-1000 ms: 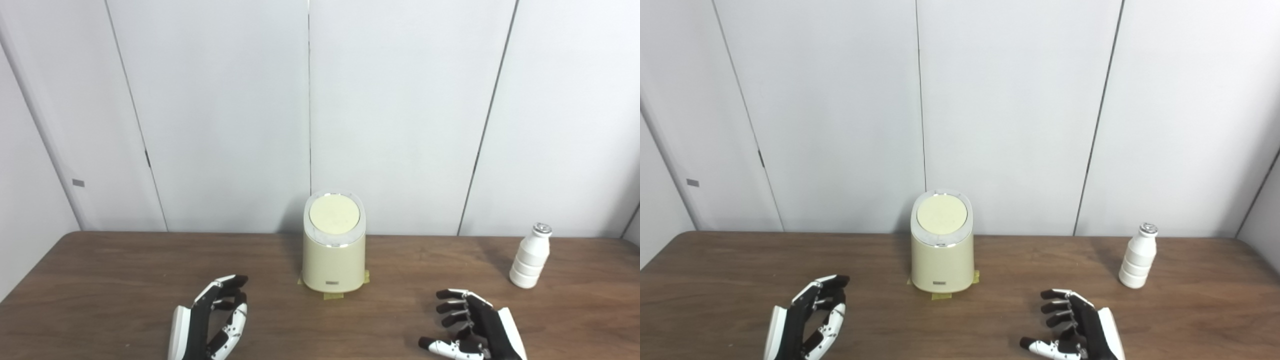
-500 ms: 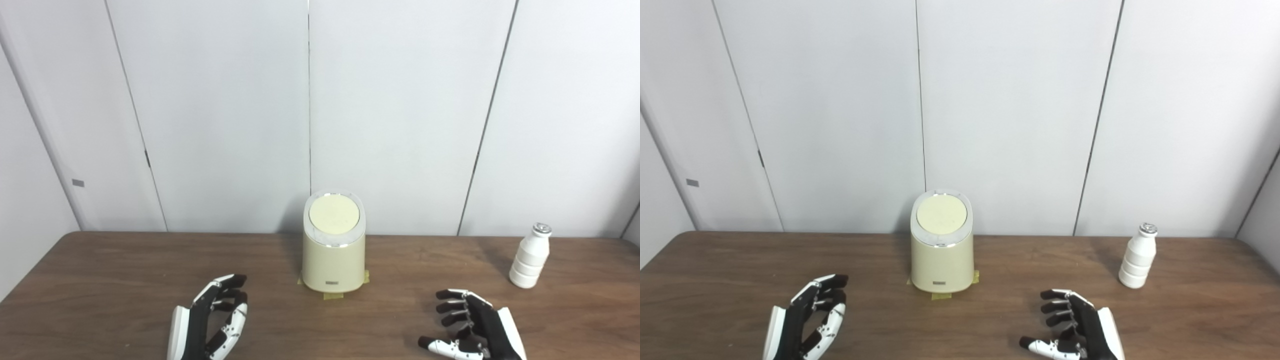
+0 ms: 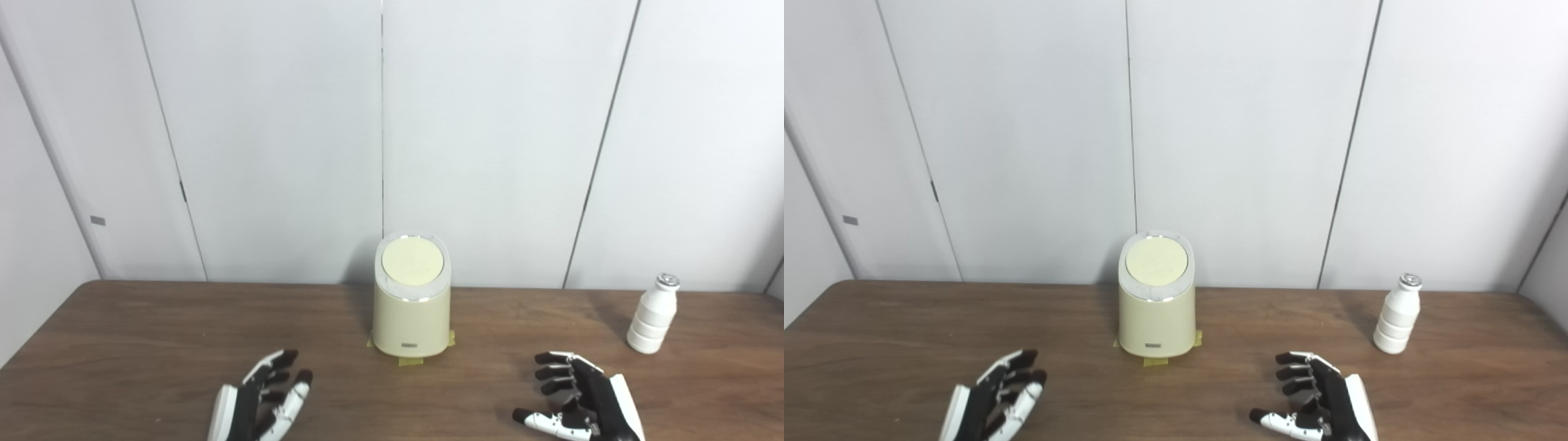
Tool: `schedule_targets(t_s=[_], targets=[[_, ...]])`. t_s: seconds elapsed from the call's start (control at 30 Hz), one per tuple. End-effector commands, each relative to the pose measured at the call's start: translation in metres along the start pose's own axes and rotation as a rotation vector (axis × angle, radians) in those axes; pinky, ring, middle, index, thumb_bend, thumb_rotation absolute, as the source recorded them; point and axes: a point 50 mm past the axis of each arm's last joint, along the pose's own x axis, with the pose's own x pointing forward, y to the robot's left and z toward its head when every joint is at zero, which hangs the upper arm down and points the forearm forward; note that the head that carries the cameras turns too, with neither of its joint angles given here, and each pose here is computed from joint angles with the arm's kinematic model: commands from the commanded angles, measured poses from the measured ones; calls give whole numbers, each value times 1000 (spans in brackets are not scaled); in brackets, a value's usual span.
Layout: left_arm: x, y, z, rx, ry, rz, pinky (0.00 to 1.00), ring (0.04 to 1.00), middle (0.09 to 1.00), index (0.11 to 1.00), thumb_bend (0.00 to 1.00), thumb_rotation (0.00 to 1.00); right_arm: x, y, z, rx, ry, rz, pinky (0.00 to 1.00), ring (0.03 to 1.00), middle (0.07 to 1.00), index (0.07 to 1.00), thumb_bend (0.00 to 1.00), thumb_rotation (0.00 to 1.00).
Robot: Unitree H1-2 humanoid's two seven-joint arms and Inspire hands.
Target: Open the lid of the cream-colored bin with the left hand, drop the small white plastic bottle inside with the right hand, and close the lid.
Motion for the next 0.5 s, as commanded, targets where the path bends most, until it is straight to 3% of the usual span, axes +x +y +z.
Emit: schedule_targets(t_s=[0.0,0.23,0.47], targets=[[22,8,30,4,-116,37,721,806,827,819,701,810,4,5,0,-6,7,15,444,543,592,633,661,4],[56,9,70,-31,-176,52,763,849,865,842,727,763,5,8,1,2,0,15,434,535,584,627,664,7],[82,2,107,30,-213,48,726,840,876,858,786,751,5,8,1,-10,-5,14,450,547,589,629,667,24]])
